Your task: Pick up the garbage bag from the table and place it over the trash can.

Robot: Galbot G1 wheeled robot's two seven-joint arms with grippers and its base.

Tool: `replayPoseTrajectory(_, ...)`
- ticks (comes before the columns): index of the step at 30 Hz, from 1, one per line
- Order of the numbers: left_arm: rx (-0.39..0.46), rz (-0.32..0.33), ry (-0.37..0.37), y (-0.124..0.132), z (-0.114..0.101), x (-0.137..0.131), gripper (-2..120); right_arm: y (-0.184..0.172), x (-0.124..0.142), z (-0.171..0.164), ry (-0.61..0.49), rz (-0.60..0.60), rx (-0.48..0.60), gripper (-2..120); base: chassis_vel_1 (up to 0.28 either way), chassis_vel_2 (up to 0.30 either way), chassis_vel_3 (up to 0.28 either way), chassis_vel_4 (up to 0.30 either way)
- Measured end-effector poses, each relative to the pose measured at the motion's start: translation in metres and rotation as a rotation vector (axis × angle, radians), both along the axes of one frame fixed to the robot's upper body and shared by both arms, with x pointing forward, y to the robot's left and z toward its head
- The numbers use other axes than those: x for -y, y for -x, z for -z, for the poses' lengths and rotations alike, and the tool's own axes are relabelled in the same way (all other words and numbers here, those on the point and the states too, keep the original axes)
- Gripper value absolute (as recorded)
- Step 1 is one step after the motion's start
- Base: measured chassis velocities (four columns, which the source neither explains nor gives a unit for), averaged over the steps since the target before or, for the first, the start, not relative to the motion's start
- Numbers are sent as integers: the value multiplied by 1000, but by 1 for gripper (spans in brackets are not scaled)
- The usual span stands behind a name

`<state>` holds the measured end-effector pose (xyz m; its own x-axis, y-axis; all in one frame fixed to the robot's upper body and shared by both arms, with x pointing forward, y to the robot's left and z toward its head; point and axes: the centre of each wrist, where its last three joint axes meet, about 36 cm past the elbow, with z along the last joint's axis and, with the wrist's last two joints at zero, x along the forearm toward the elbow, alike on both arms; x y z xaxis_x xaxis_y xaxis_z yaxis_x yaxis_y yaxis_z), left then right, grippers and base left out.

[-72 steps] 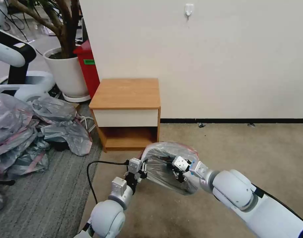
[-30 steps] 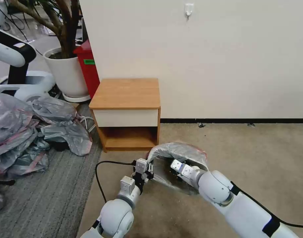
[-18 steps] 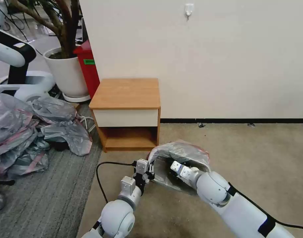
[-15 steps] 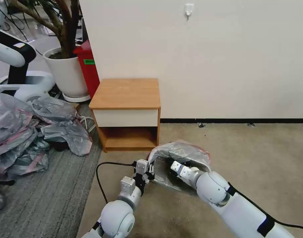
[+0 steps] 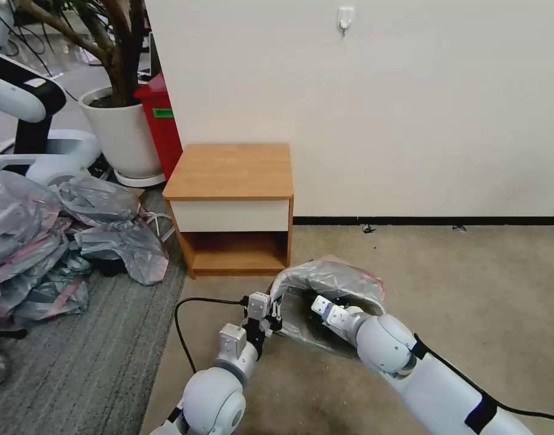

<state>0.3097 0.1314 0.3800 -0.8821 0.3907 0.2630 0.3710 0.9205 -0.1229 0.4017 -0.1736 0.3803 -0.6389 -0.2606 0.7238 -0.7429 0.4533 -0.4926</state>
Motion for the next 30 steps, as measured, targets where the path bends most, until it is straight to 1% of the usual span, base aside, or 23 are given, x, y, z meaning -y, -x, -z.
replayPoseTrajectory(25,-33,9,33,5,-9,-3,3,0,-1,1,19,-14,1,0,0,0,0,0)
replayPoseTrajectory(30,-36,-7,28,4,-9,-8,3,5,-1,-2,11,-20,5,0,0,0,0,0)
